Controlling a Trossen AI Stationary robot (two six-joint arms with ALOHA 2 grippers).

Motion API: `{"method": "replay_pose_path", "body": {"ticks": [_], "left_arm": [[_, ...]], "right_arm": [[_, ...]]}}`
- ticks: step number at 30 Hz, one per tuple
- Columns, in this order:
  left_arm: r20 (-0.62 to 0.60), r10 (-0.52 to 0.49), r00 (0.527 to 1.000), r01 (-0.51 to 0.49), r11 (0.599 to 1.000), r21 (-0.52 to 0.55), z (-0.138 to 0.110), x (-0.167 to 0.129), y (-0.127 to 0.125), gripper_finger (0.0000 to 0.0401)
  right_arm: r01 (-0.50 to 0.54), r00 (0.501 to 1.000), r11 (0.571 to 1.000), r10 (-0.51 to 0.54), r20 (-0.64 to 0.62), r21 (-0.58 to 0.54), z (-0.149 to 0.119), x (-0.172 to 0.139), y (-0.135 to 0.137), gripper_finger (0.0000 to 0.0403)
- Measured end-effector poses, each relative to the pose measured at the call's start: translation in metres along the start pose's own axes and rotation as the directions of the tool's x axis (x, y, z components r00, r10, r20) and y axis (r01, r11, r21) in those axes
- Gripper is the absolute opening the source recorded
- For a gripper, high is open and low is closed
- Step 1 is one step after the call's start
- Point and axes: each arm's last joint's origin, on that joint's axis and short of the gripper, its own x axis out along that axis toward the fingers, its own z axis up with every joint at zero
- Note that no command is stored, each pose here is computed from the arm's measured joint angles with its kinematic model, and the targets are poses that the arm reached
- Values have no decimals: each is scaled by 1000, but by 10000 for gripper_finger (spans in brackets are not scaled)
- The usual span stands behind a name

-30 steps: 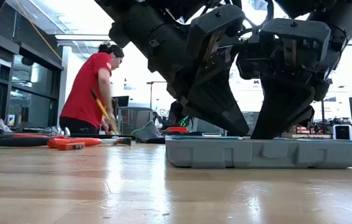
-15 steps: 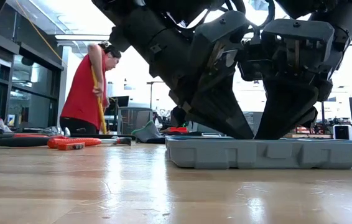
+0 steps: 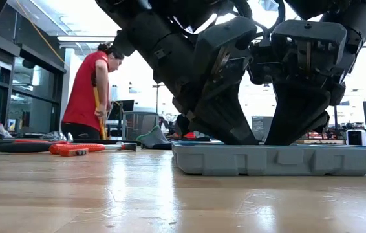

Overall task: Prefit tool cases
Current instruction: Put the screwdriver bit set into the gray tool case

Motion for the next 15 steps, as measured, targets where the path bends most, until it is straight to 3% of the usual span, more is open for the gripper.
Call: {"method": "replay_pose_path", "body": {"ticks": [15], "left_arm": [[-25,7,1000,-7,1000,-3,-3,0,1,0]], "right_arm": [[-1,1000,999,2,-23,33,-4,16,-1,0]]}}
